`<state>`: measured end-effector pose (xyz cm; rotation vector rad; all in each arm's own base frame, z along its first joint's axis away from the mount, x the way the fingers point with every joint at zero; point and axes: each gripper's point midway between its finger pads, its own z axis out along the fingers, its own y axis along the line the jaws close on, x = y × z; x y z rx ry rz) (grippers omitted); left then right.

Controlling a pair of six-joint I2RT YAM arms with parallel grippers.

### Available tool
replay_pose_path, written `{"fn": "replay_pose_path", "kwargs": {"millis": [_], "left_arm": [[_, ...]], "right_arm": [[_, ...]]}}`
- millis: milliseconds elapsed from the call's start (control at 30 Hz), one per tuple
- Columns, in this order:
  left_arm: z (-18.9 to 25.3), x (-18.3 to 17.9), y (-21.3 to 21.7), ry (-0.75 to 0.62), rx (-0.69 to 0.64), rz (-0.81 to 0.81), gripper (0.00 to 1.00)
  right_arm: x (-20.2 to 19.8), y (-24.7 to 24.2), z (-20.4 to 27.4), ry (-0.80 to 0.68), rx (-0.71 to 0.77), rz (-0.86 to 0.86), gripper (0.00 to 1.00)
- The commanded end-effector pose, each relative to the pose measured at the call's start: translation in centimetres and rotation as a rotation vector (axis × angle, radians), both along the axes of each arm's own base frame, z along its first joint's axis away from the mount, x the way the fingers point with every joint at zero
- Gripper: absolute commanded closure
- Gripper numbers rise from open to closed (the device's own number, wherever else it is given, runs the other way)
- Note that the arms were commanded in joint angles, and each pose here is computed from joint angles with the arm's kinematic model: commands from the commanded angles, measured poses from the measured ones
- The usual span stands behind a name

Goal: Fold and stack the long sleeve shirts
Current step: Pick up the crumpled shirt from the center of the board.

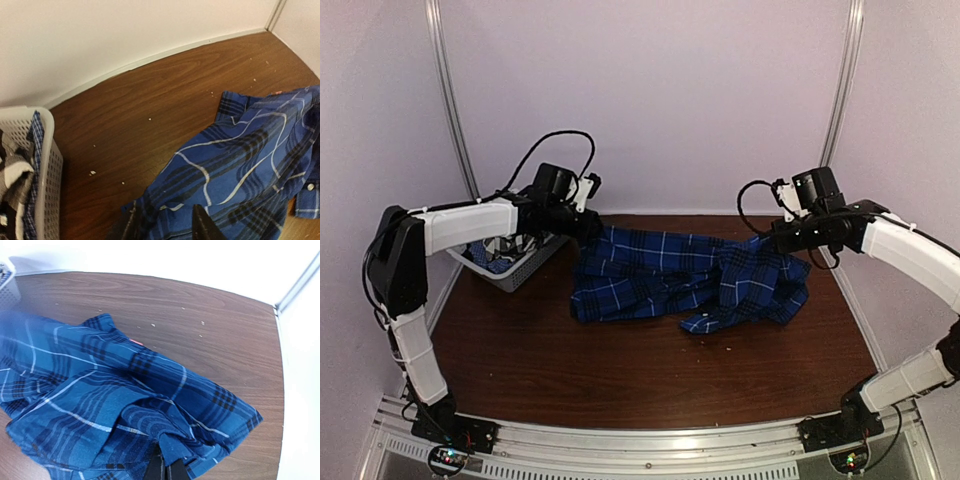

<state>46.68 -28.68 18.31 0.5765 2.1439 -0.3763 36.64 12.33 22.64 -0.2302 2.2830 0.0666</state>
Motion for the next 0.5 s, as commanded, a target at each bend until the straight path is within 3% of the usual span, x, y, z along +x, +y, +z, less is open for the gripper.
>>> {"fn": "replay_pose_path", "kwargs": {"millis": [0, 100, 200, 333, 467], "left_arm": [[2.1, 0.2, 0.3, -0.053, -0.009, -0.011, 0.53], [2.7, -1.2, 0.7, -0.061, -0.03, -0.027, 0.34], [2.5, -3.6, 0.0, -0.047, -0.089, -0.11, 0.21], [0.5, -6.3, -0.2, -0.02, -0.082, -0.175, 0.15], [-2.1, -8.2, 0.3, 0.034, -0.028, -0.142, 0.15]], "right_arm": [[-0.2, -3.8, -2.1, 0.068, -0.064, -0.119, 1.0], [0.1, -5.0, -2.0, 0.06, -0.04, -0.151, 1.0], [0.3, -4.9, -1.9, 0.051, -0.005, -0.139, 1.0], [0.5, -4.7, -2.5, 0.07, 0.003, -0.13, 1.0], [0.7, -4.5, -2.6, 0.07, 0.013, -0.122, 1.0]]}}
